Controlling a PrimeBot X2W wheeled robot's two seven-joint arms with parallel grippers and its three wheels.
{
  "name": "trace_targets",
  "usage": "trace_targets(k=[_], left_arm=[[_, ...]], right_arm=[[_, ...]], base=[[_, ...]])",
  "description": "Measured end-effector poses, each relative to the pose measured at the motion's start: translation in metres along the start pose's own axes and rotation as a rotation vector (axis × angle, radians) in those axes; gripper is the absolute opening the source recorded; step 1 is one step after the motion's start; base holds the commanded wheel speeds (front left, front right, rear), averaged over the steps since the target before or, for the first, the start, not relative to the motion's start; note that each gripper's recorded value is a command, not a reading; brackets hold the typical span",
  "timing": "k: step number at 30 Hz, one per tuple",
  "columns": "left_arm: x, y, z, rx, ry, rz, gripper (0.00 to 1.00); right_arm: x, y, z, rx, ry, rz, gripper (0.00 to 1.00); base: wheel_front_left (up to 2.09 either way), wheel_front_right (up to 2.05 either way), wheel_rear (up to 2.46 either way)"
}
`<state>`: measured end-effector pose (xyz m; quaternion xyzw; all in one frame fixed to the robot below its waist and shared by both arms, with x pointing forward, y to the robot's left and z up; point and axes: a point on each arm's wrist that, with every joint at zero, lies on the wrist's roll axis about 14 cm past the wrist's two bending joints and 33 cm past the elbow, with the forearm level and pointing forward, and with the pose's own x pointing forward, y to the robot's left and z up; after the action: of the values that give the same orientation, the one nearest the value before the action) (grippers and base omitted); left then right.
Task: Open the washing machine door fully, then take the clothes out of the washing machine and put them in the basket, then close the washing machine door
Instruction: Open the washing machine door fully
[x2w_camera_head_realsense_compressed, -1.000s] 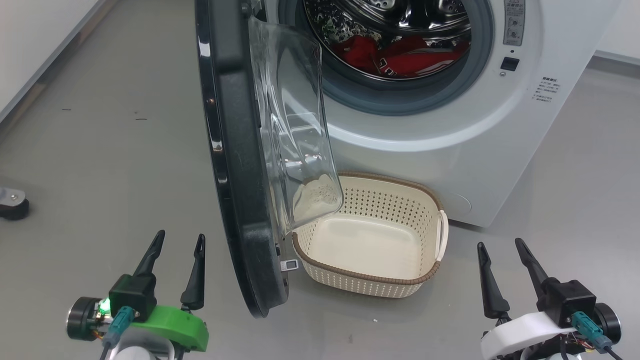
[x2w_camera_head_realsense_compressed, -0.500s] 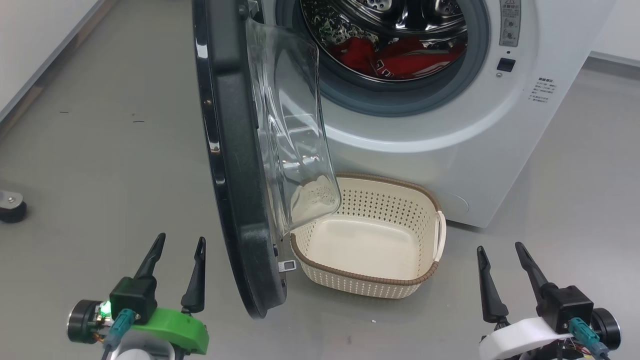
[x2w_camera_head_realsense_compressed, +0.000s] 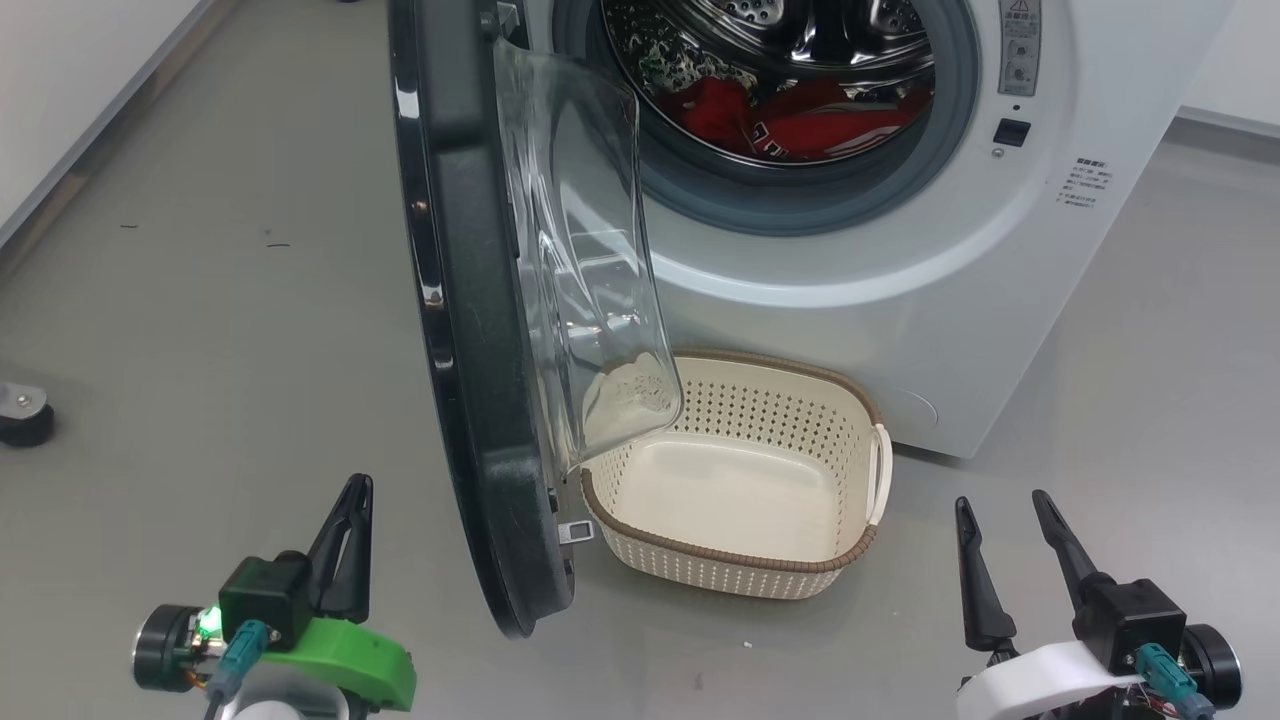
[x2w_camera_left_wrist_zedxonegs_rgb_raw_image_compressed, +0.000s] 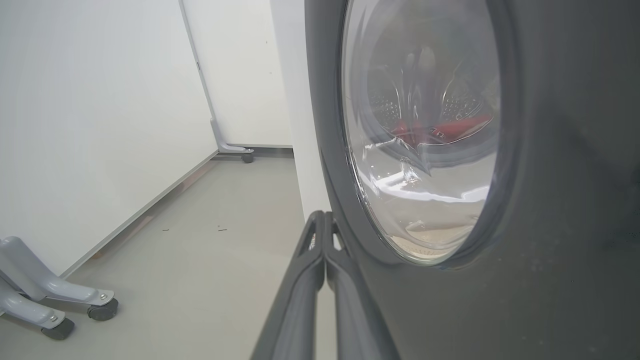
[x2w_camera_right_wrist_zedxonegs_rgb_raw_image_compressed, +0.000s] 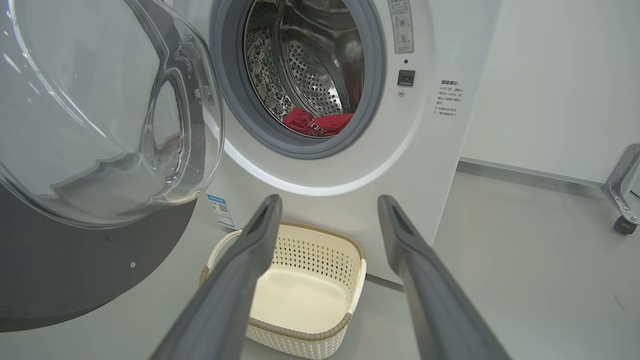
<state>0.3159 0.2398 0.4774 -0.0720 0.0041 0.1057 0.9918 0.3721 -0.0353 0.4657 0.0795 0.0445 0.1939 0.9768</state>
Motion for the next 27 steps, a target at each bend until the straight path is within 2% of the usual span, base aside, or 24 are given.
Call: trace_targets(k=[9, 15, 22, 27], left_arm=[[0.006, 0.006, 0.042, 0.007, -0.13, 0.028, 0.0], [0.014, -0.004, 0.128, 0.026, -0.39, -0.004, 0.0], [-0.009, -0.04, 0.222, 0.073, -0.696, -0.114, 0.0], [-0.033, -0.081, 0.249, 0.025, -0.801, -0.274, 0.0]], right_arm=[[0.001, 0.0, 0.001, -0.012, -0.004, -0.001, 1.0], [0.002, -0.002, 0.003, -0.022, -0.013, -0.003, 1.0], [-0.001, 0.0, 0.003, -0.029, -0.009, 0.003, 1.0], [-0.001, 0.002, 0.005, -0.032, -0.018, 0.013, 1.0]], base=[[0.0, 0.0, 0.0], [0.0, 0.0, 0.0], [0.0, 0.0, 0.0], [0.0, 0.0, 0.0]])
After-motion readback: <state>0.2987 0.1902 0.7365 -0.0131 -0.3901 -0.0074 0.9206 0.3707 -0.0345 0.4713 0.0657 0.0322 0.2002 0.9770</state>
